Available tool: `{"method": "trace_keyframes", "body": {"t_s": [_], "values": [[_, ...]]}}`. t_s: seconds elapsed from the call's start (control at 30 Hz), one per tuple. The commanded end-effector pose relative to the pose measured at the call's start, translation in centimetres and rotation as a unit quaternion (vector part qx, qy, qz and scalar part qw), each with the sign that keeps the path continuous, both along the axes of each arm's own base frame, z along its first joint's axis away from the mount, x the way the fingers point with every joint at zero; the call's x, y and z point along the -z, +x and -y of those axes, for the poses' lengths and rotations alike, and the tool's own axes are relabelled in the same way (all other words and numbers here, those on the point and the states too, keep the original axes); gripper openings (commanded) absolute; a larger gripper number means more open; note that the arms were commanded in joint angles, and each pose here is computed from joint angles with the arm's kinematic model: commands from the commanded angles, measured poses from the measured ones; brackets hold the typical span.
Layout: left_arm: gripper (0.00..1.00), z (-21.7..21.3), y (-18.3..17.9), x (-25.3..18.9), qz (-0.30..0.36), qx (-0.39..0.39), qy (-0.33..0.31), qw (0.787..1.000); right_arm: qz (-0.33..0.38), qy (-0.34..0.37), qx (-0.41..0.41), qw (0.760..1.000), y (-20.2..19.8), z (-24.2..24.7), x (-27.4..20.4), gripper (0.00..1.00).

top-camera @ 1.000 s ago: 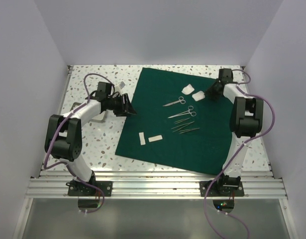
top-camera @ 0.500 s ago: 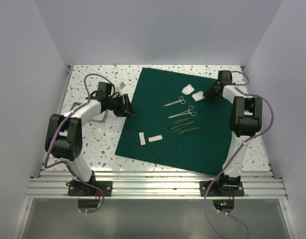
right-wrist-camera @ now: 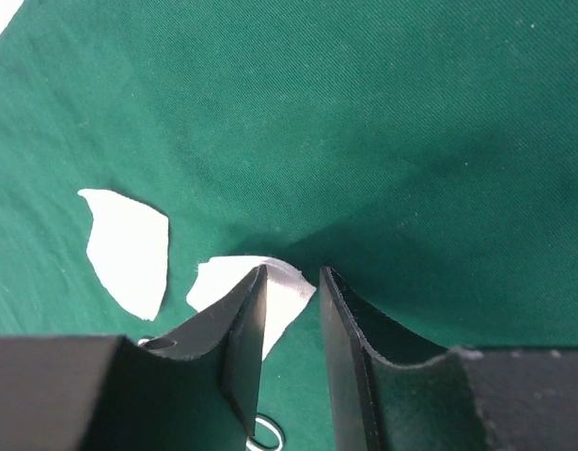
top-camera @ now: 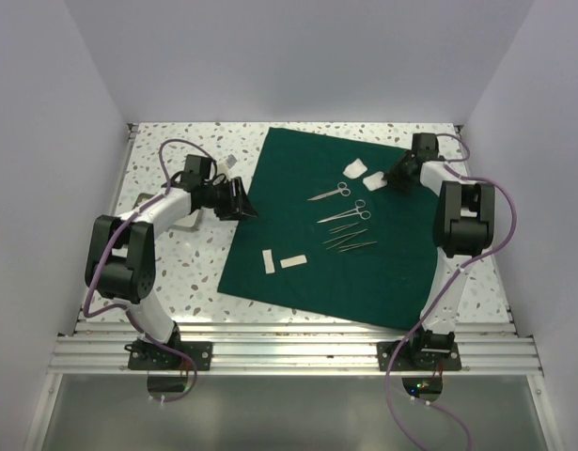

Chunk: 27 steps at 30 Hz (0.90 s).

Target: Prepare the surgical pack

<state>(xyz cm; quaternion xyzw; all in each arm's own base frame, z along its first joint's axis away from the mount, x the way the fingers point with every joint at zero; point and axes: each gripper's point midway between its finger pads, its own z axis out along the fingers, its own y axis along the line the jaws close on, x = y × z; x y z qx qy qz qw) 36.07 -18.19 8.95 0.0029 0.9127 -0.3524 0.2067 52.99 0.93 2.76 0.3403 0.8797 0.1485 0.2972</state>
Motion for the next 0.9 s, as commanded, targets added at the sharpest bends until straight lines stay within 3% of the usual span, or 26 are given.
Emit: {"method": "trace_keyframes", "body": {"t_s": [0.0, 0.37, 0.53, 0.87], "values": [[0.5, 0.5, -0.1, -0.7, 0.01, 0.011, -0.012, 1.0, -0.003, 0.003, -0.008, 1.0, 0.5, -0.2, 1.1, 0.33], [0.5, 0.6, -0.1, -0.5, 0.01, 0.015, -0.014, 1.0, 0.006, 0.003, -0.02, 1.0, 0.8, -0.7, 0.1, 0.17], [0.5, 0.6, -0.1, -0.3, 0.008, 0.015, -0.016, 1.0, 0.017, -0.004, -0.024, 1.0, 0.7, -1.0, -1.8, 0.0], [0.5, 0.9, -0.1, -0.3, 0.007, 0.019, -0.025, 0.999, 0.082, -0.024, -0.062, 0.994, 2.2, -4.3, -8.3, 0.0]]}}
